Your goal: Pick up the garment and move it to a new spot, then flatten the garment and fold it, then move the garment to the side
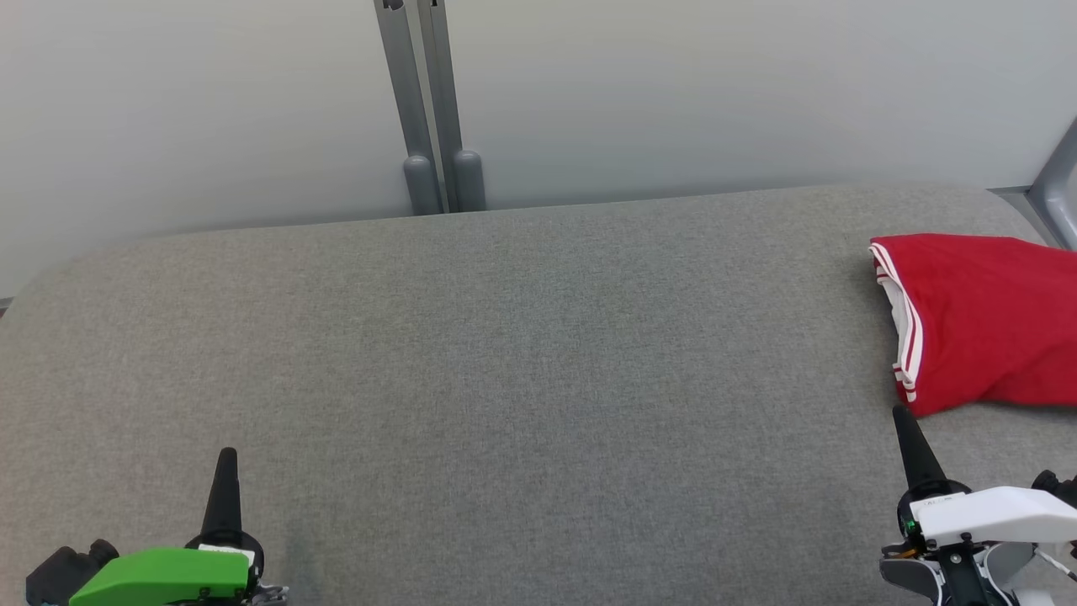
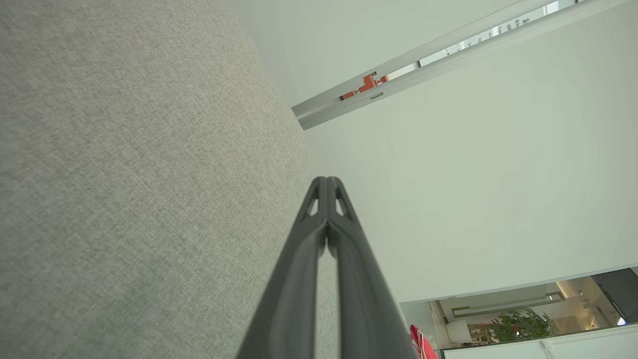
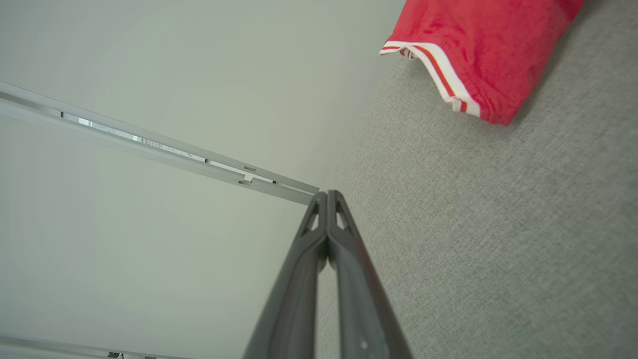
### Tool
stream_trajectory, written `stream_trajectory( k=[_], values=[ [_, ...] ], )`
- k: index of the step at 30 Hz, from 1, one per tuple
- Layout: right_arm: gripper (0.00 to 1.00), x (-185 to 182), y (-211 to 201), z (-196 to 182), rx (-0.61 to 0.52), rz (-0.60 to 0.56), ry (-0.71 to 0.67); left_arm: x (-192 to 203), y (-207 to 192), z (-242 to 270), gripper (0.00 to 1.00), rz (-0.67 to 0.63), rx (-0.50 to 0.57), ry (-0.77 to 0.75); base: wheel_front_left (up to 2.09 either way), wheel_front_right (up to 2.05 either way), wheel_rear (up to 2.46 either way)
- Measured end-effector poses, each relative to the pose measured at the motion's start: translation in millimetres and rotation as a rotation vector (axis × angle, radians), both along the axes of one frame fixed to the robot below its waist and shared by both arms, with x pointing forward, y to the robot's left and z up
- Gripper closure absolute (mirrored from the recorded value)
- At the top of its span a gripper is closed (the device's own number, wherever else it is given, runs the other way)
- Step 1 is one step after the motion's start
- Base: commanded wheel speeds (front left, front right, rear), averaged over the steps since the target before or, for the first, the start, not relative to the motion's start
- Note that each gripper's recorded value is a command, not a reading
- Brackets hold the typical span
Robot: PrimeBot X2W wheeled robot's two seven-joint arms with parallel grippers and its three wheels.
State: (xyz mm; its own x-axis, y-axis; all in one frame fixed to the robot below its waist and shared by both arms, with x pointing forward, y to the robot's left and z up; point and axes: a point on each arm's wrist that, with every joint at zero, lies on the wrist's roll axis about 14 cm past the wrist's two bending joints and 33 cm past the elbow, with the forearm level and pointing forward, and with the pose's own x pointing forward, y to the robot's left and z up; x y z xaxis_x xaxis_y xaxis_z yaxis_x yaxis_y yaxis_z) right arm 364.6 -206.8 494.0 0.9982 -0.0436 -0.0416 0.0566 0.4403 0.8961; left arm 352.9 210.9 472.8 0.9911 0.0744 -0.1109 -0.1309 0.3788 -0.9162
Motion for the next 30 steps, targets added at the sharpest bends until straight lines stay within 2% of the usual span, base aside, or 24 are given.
stream_trajectory(
  k=[30],
  values=[
    [1.0,14,4,6,0.276,0.017,-0.021,20,-7,16,1.0,-0.025,-0.239,-0.06,0.0,0.0,0.0]
  ],
)
